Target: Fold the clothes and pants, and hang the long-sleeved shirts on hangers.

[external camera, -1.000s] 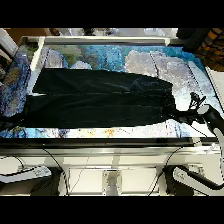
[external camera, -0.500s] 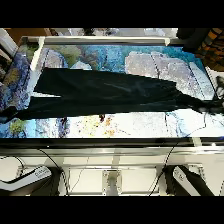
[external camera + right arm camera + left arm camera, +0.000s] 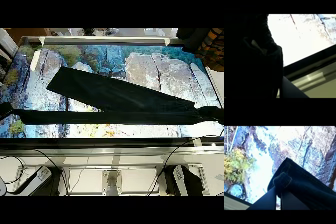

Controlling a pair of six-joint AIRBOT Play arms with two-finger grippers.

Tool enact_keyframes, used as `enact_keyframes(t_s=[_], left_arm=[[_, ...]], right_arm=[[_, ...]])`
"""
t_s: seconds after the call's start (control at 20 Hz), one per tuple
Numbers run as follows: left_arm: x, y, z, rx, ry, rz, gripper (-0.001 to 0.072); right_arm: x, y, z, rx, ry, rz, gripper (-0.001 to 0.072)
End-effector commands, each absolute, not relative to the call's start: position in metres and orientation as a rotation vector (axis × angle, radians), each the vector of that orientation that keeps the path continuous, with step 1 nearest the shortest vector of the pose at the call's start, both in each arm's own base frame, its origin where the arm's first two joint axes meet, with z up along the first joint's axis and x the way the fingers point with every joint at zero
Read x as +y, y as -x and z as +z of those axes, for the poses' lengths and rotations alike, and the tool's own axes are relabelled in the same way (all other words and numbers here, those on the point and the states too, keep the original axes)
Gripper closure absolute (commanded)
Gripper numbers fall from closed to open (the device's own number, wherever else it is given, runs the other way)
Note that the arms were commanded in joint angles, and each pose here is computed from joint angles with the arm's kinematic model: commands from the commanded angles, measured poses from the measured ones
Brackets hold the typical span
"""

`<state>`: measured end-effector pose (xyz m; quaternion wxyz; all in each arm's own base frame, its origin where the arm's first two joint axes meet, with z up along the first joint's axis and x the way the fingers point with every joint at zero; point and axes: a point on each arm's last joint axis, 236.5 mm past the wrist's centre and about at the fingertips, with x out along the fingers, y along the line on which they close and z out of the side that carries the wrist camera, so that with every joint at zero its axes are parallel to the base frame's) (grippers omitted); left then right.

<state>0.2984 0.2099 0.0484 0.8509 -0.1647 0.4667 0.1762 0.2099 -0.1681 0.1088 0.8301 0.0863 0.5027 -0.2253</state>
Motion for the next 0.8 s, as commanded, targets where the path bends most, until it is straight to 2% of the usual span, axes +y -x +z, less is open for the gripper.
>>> enact_keyframes(t_s=[0.0, 0.2, 0.45, 0.6, 0.75], left_arm=[[0.204, -0.297, 0.058, 0.986, 0.349, 0.354, 0.0687], [0.206, -0.301, 0.086, 0.954, 0.32, 0.35, 0.0688], [0.195, -0.295, 0.15, 0.897, 0.262, 0.335, 0.0688], [0.183, -0.301, 0.181, 0.831, 0.216, 0.32, 0.0688], [0.161, -0.324, 0.205, 0.77, 0.148, 0.254, 0.0688]], right_arm=[[-0.145, -0.174, 0.101, 1.225, -0.241, -0.444, 0.07], [-0.123, -0.154, 0.107, 1.314, -0.292, -0.399, 0.07], [-0.134, -0.153, 0.164, 1.184, -0.206, -0.482, 0.0701], [-0.124, -0.145, 0.167, 1.219, -0.22, -0.457, 0.0701], [-0.113, -0.149, 0.165, 1.249, -0.15, -0.37, 0.0701]])
